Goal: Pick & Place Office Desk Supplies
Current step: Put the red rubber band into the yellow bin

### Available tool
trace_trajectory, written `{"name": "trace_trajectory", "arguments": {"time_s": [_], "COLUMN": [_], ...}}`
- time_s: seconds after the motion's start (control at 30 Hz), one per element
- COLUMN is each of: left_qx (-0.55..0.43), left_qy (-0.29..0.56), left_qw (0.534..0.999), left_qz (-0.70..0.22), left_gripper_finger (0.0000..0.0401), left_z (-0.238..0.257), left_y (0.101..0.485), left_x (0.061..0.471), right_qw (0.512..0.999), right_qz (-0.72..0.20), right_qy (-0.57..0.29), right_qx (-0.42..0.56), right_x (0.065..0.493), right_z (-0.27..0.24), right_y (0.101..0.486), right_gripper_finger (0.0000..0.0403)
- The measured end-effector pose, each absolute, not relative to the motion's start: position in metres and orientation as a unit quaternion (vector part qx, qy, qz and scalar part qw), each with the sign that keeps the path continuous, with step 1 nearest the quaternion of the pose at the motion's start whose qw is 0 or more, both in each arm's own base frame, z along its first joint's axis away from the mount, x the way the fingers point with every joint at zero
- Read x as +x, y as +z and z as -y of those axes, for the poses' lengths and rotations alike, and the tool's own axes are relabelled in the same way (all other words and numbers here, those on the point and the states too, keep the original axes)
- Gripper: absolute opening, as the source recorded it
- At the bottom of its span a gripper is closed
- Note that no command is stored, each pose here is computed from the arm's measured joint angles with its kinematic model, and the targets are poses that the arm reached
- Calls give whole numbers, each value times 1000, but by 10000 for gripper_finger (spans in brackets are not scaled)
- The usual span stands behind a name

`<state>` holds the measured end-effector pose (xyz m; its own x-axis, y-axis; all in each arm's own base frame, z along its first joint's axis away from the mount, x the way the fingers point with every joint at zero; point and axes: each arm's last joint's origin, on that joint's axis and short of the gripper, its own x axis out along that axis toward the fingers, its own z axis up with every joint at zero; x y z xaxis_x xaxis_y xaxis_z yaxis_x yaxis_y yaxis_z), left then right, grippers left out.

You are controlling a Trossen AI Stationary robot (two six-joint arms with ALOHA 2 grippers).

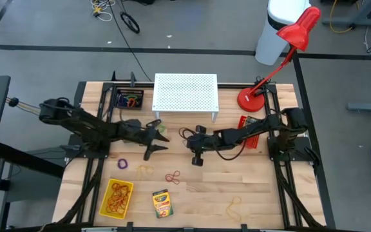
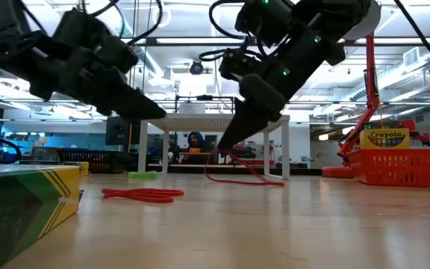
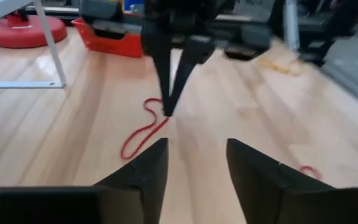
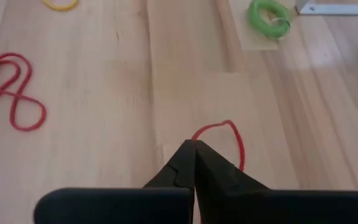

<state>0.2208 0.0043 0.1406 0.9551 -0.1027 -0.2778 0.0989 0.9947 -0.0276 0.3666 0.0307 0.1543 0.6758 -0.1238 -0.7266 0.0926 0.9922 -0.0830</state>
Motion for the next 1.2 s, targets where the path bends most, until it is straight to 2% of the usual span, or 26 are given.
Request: {"name": "trace_trajectory", "arguments": {"time_s": [0.27,0.5,0.7,0.93,1.07,1.2], "left_qx": [64,131,138,144,147,151], "left_qy": [-38,45,38,18,6,20], "left_qw": [980,970,968,968,966,964], "left_qz": [-184,-200,-205,-205,-214,-219], "left_gripper_finger": [216,204,151,19,6,5], "left_z": [5,9,12,13,13,12], "left_y": [123,116,113,114,112,113], "left_x": [252,274,278,278,277,276], "right_qw": [929,945,952,952,952,956], "right_qz": [-364,-326,-304,-304,-303,-284], "right_qy": [-55,-31,-8,-21,-26,-61], "right_qx": [-21,-18,-32,-40,-40,-44], "right_x": [372,377,379,379,379,376], "right_z": [-31,-35,-46,-48,-48,-55], "right_y": [161,167,171,171,171,179], "right_gripper_finger": [3,5,5,4,17,57]}}
